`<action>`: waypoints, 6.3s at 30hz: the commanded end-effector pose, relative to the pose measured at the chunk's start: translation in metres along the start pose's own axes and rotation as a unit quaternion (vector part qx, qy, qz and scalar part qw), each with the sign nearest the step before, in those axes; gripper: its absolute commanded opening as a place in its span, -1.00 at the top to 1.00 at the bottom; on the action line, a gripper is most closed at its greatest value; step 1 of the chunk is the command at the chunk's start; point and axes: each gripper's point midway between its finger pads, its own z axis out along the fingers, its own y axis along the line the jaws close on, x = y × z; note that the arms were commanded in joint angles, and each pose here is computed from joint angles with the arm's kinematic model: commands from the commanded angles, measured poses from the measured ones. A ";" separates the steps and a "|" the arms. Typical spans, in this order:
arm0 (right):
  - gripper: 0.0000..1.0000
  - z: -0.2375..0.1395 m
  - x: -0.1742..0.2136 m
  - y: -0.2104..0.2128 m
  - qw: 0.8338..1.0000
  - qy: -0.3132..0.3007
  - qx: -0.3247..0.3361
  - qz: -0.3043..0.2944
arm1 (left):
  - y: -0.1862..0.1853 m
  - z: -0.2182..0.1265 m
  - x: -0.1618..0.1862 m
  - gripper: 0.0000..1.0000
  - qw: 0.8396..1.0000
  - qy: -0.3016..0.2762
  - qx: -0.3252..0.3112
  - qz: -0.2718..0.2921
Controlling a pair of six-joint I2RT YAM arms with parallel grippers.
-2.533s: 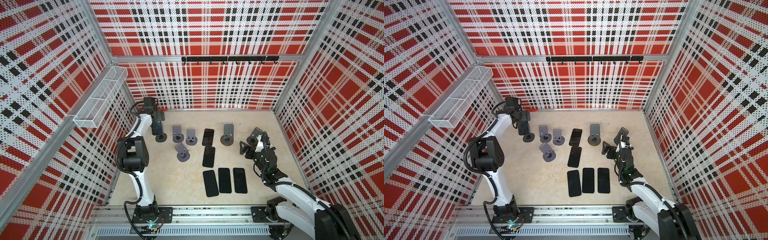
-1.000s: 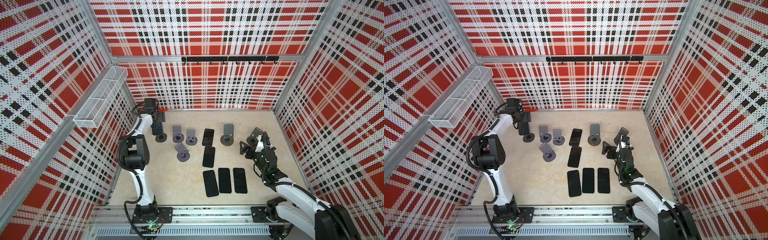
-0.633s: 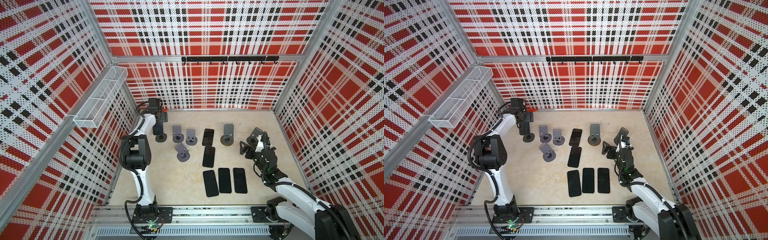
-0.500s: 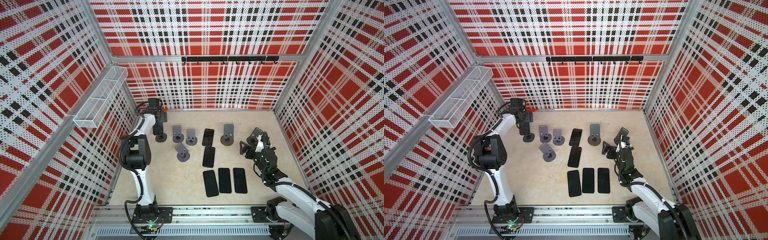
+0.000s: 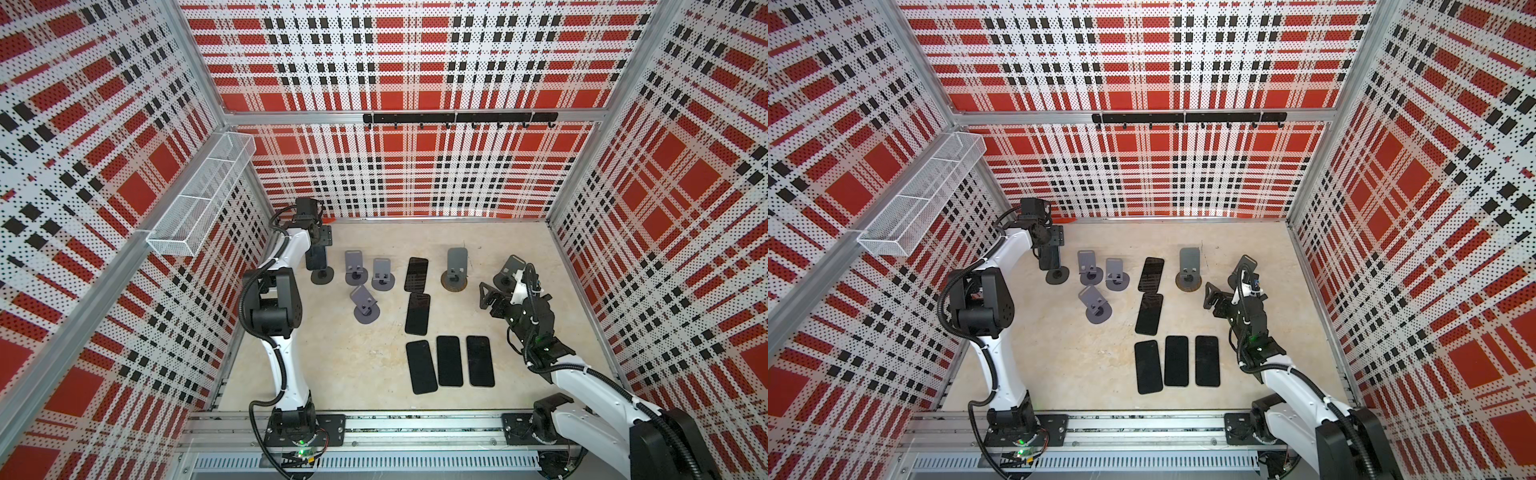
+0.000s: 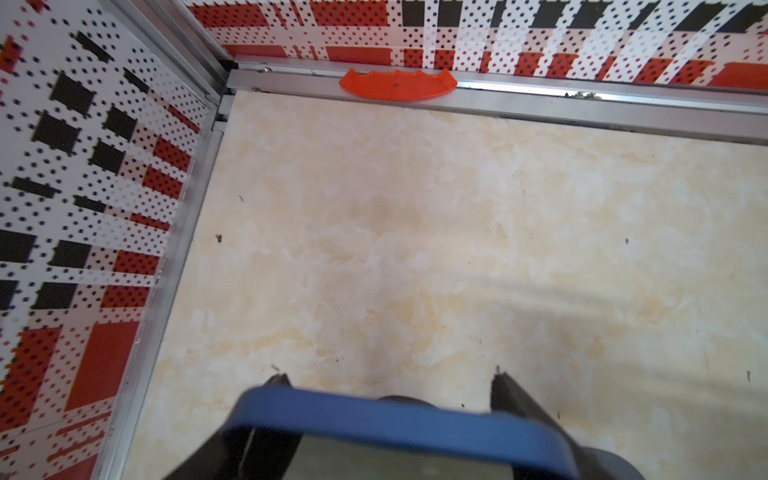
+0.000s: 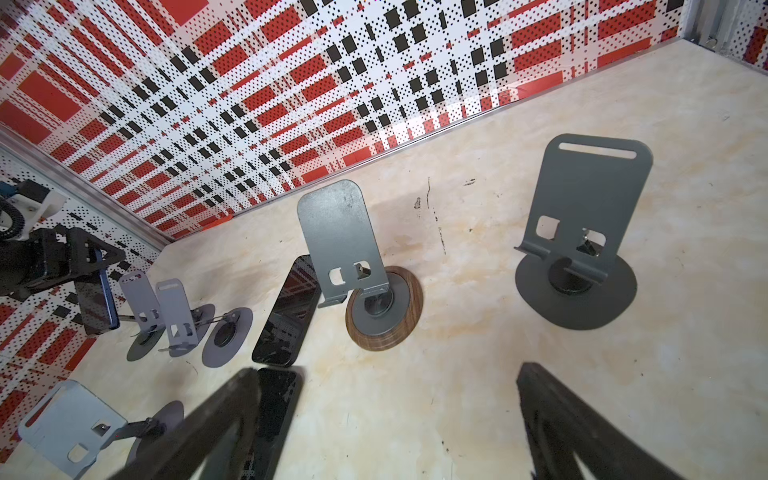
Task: Remove the phone from the phone stand
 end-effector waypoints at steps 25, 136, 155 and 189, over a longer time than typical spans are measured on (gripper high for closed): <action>-1.00 -0.001 -0.003 0.003 1.000 -0.008 -0.007 -0.004 | -0.011 -0.087 -0.052 -0.42 0.993 -0.070 0.084 -0.043; -1.00 -0.023 -0.018 -0.049 0.988 -0.060 0.138 0.030 | -0.422 -0.110 0.265 -0.37 0.973 0.025 0.226 0.035; -0.99 -0.020 -0.015 -0.050 0.988 -0.055 0.141 0.029 | -0.408 -0.148 0.232 -0.35 0.964 -0.008 0.266 -0.004; -1.00 -0.018 -0.014 -0.050 0.988 -0.050 0.140 0.029 | -0.423 -0.092 0.266 -0.60 0.972 0.041 0.232 0.016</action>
